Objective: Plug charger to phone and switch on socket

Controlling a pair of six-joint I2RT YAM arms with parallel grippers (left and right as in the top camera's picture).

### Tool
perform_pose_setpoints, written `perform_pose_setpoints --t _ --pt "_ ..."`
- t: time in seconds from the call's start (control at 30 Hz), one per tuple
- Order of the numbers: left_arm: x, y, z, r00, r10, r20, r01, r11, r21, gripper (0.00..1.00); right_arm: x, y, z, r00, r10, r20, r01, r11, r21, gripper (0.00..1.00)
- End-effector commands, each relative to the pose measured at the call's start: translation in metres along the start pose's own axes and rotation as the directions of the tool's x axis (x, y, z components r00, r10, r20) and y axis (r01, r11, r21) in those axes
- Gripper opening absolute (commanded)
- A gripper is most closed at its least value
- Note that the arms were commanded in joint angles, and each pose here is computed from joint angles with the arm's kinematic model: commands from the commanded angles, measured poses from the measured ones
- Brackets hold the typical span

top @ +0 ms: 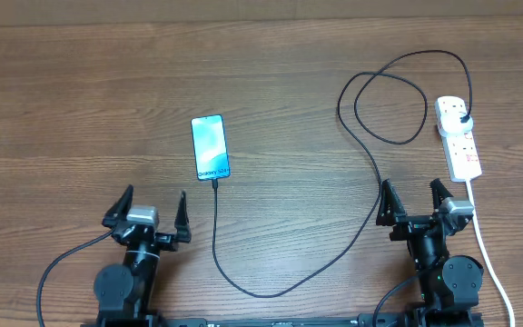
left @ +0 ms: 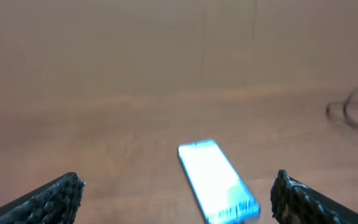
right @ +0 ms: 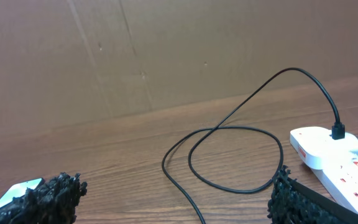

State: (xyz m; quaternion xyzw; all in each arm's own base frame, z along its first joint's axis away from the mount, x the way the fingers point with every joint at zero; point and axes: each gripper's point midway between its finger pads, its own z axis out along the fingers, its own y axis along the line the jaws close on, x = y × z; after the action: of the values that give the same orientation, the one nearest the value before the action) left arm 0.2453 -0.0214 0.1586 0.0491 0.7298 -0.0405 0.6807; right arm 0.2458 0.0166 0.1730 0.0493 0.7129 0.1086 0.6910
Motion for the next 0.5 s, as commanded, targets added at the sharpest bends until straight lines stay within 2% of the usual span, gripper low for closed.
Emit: perform_pose_setpoints --t 0.0,0.47 --pt "0.0008 0.0049 -0.0005 0.999 0.040 0.001 -0.040 0.999 -0.024 1.00 0.0025 -0.0007 0.0002 1.000 0.002 0.002 -0.002 1.000 0.003 1.00" --pt "0.0005 0.0039 -0.0005 0.999 0.039 0.002 -0.039 0.999 -0.019 1.00 0.0025 -0.0007 0.0002 1.000 0.002 0.002 -0.002 1.000 0.003 1.00"
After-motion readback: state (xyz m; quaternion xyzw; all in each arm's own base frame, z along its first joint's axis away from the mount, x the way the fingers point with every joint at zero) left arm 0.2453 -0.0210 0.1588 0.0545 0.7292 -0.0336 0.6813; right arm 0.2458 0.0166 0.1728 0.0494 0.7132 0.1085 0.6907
